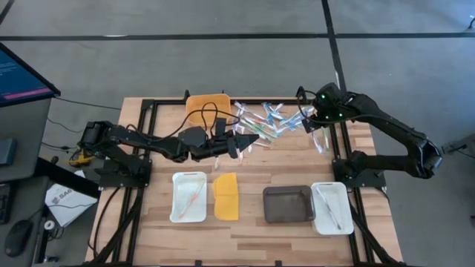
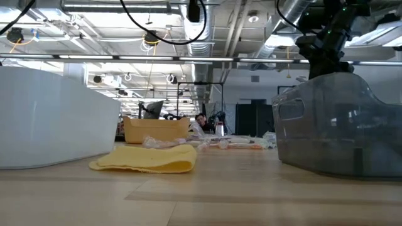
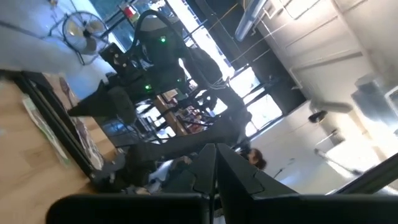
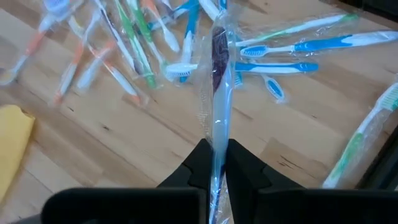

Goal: Pick & Place Toothbrushes
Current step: Put the purple toothbrush into the right white bin

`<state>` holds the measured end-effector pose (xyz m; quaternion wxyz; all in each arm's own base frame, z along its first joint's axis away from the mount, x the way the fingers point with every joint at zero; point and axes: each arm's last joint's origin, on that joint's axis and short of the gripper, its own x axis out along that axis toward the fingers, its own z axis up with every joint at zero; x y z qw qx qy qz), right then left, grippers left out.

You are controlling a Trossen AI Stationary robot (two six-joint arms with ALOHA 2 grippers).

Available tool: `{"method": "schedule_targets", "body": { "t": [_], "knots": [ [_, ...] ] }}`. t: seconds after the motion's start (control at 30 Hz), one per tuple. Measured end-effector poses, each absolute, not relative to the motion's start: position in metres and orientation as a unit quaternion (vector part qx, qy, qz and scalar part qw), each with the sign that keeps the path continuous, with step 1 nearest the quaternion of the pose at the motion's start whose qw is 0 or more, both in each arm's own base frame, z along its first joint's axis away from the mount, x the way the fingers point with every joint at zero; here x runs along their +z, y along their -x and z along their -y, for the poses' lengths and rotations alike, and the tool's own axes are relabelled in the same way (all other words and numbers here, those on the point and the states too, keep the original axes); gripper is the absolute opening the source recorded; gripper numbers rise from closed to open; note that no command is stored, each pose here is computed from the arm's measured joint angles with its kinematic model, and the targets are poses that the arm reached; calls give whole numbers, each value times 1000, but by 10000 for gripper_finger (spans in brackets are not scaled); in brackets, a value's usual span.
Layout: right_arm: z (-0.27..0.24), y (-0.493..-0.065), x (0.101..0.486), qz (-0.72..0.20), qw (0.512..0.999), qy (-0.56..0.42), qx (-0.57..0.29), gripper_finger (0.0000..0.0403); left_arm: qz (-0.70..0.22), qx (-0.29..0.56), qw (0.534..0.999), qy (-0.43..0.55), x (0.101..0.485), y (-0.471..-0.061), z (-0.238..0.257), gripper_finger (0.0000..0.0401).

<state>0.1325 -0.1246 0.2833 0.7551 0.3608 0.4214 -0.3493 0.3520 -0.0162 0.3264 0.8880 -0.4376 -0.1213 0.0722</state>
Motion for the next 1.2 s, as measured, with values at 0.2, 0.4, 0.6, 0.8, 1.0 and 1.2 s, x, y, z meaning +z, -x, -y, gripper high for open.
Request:
{"method": "schedule_targets", "body": {
  "t": [0.2,0.4,0.6,0.8,1.0,1.2],
  "knots": [
    [125,-143,289,-359,779,-435,-272,20,111,83,917,373,325,-352,16,8],
    [123,-161,302,-282,805,-498,-158,20,164,64,909,378,336,-350,14,8],
    [117,-183,325,-196,829,-522,-49,21,280,21,867,412,365,-335,5,8],
    [106,-199,344,-139,845,-516,18,20,350,-7,830,434,401,-302,-13,8],
    [92,-208,352,-116,864,-486,55,20,331,-65,859,384,421,-279,-19,8],
    [83,-214,361,-81,896,-429,87,20,77,-66,931,352,391,-281,-9,8]
  ]
}}
